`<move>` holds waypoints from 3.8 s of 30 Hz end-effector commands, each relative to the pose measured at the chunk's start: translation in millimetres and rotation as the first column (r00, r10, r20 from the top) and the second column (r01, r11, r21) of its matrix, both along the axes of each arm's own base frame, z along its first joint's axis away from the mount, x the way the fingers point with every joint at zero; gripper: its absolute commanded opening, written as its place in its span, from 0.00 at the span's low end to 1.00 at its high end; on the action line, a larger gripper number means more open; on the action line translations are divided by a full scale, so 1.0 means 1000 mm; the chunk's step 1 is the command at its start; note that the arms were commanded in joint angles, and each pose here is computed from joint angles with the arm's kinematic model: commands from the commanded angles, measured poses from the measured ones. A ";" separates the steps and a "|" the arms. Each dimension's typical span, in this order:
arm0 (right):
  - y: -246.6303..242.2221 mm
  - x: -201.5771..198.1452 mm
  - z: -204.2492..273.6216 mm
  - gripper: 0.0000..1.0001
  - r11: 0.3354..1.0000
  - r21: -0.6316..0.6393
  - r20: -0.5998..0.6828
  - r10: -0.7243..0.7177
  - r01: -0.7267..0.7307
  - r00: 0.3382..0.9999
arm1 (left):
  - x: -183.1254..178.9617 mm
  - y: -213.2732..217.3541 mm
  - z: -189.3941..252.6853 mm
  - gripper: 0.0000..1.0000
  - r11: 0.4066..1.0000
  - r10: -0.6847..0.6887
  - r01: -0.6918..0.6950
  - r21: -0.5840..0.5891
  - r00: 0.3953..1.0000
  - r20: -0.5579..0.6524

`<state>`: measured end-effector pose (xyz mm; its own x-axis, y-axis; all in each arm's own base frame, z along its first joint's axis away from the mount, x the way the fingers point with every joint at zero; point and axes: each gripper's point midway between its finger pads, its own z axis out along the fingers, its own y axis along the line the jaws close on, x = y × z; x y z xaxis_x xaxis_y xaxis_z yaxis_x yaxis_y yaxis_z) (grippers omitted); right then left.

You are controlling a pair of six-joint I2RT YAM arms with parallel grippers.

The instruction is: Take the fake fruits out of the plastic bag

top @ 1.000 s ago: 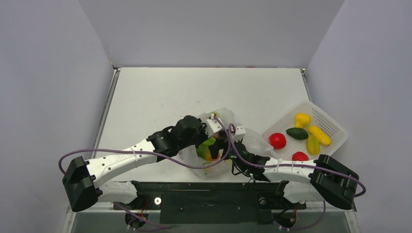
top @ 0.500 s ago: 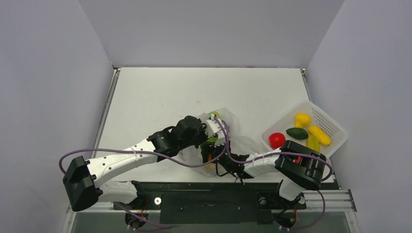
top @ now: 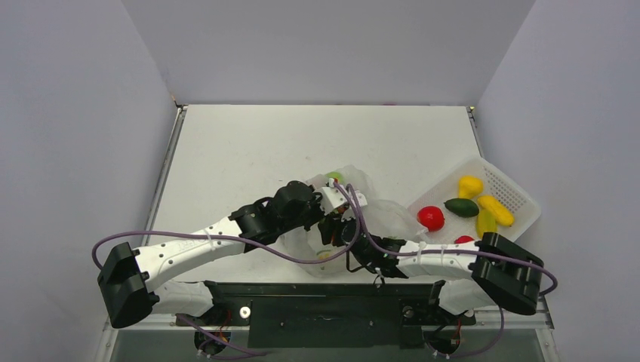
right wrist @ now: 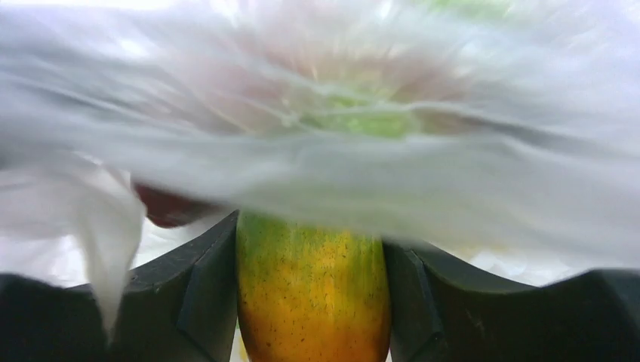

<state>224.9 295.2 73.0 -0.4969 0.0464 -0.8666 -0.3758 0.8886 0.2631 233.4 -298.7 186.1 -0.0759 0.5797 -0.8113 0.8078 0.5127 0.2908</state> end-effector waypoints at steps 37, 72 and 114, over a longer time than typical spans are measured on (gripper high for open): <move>-0.281 -0.019 0.178 0.00 0.652 0.250 0.290 -0.756 0.716 0.587 | 0.008 -0.001 0.015 0.01 1.000 0.030 -0.030 -0.003 0.997 0.068; -0.378 0.016 0.010 0.66 0.410 0.044 -0.327 -0.856 0.911 0.401 | 0.005 -0.005 0.011 0.01 1.000 0.013 -0.015 0.020 0.998 0.064; -0.023 -0.027 0.131 0.78 0.942 0.299 0.195 0.097 -0.153 0.976 | 0.005 -0.001 0.022 0.01 1.000 0.024 -0.023 -0.010 0.995 0.092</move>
